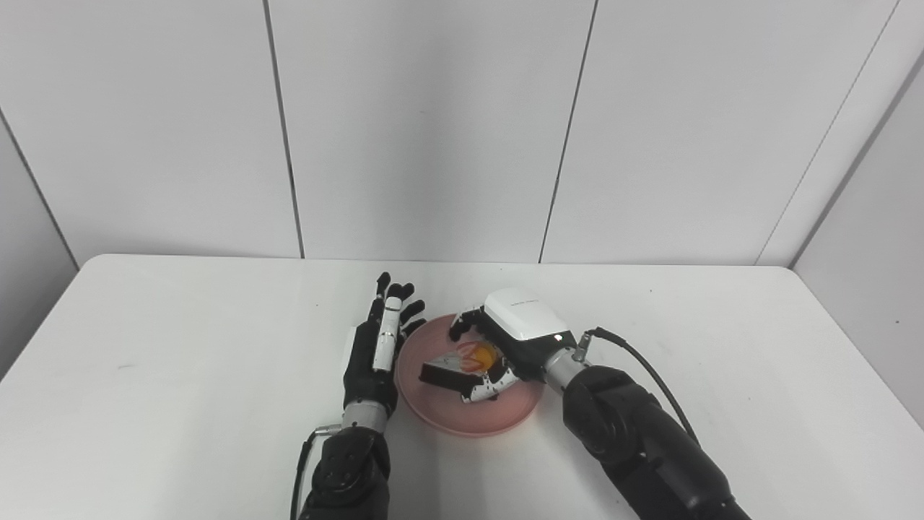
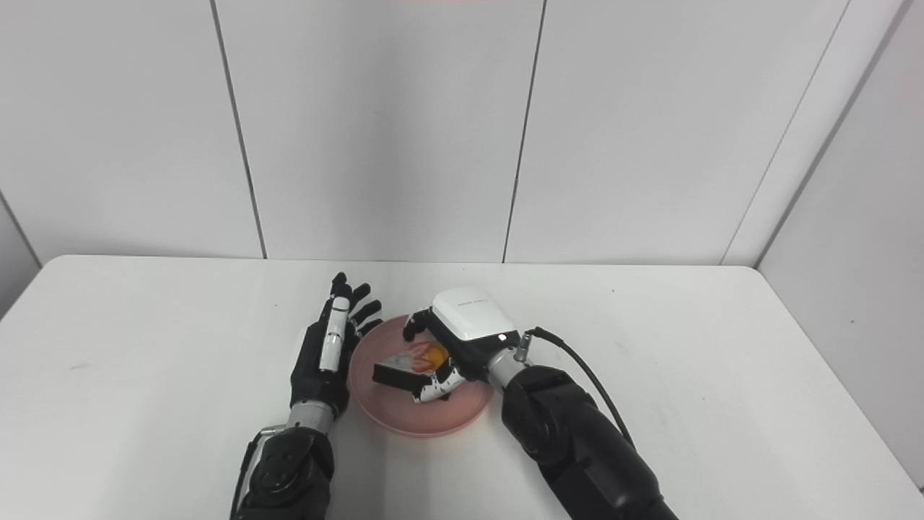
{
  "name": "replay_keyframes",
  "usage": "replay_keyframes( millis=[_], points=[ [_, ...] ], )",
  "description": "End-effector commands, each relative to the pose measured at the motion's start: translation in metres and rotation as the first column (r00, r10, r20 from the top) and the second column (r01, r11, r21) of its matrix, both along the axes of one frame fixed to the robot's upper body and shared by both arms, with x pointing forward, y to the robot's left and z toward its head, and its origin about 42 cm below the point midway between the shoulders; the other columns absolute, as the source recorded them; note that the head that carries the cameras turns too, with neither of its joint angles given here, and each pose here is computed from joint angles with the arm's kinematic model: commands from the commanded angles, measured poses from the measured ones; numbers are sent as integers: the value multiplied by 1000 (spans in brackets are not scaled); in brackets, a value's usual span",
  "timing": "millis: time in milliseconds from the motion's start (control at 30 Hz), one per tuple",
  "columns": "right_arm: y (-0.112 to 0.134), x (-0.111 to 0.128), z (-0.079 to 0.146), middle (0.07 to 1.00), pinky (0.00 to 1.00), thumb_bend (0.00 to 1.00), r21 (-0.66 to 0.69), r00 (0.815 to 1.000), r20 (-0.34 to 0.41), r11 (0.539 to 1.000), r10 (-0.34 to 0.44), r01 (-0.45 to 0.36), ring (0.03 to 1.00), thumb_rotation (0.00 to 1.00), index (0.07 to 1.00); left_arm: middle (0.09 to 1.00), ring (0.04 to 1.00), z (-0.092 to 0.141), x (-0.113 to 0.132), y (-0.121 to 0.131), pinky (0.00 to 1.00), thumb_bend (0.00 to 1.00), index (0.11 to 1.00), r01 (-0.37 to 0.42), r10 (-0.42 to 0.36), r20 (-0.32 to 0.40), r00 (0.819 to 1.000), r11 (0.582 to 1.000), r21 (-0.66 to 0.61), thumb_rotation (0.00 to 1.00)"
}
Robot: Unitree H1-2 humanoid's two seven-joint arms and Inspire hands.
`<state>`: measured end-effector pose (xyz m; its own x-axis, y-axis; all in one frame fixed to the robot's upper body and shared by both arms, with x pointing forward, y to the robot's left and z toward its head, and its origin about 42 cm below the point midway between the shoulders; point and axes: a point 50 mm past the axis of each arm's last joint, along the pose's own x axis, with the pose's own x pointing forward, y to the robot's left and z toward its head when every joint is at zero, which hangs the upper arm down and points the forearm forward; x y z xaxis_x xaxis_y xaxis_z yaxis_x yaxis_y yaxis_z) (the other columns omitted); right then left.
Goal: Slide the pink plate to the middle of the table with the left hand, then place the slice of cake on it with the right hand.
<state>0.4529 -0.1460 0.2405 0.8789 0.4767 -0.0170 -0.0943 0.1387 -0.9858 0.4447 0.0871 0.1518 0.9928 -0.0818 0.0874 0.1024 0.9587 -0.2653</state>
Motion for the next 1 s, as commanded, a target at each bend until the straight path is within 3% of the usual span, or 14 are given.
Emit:
replay_keyframes(
  millis=[0, 267, 333, 400, 500, 667, 767, 867, 967],
  points=[
    [-1, 0, 24, 756, 653, 1000, 27, 997, 75, 999, 21, -23, 740, 479, 673, 905, 841, -28, -12, 5, 786, 569, 1000, -6, 6, -133, 991, 1000, 0, 885],
    [-8, -3, 22, 763, 682, 1000, 67, 995, 97, 997, 35, -42, 752, 691, 725, 906, 851, -29, -12, 5, 783, 570, 1000, 2, -1, -135, 991, 1000, 5, 893],
    [-9, -4, 21, 780, 699, 1000, 85, 994, 106, 995, 34, -43, 767, 800, 751, 909, 860, -28, -12, 5, 782, 571, 1000, -2, 3, -133, 991, 1000, 8, 893],
    [-12, -4, 21, 795, 686, 1000, 139, 992, 119, 989, 36, -53, 772, 898, 770, 913, 864, -28, -11, 6, 793, 571, 1000, -4, 5, -128, 992, 1000, 11, 902],
    [-18, -5, 17, 814, 663, 946, 287, 988, 149, 954, 46, -87, 779, 963, 798, 915, 863, -27, -11, 7, 807, 567, 1000, -9, 11, -117, 993, 1000, 11, 901],
    [-24, -4, 0, 846, 666, 930, 656, 994, 107, 752, -6, -66, 793, 1000, 829, 898, 850, -25, -11, 8, 829, 578, 1000, -24, 27, -66, 997, 998, 59, 882],
    [-27, -2, -13, 898, 764, 904, 815, 999, 47, 578, 4, -41, 859, 1000, 876, 909, 859, -25, -11, 7, 887, 586, 1000, -35, 39, -54, 998, 997, 68, 844],
    [-30, -1, -28, 915, 798, 883, 897, 1000, -15, 441, 5, 11, 885, 1000, 903, 924, 879, -26, -12, 6, 913, 596, 1000, -41, 44, -44, 998, 996, 79, 845],
    [-33, 0, -43, 899, 788, 785, 935, 996, -85, 344, -18, 86, 865, 1000, 955, 957, 932, -25, -14, 5, 958, 647, 1000, -50, 53, -34, 998, 994, 99, 883]
  ],
)
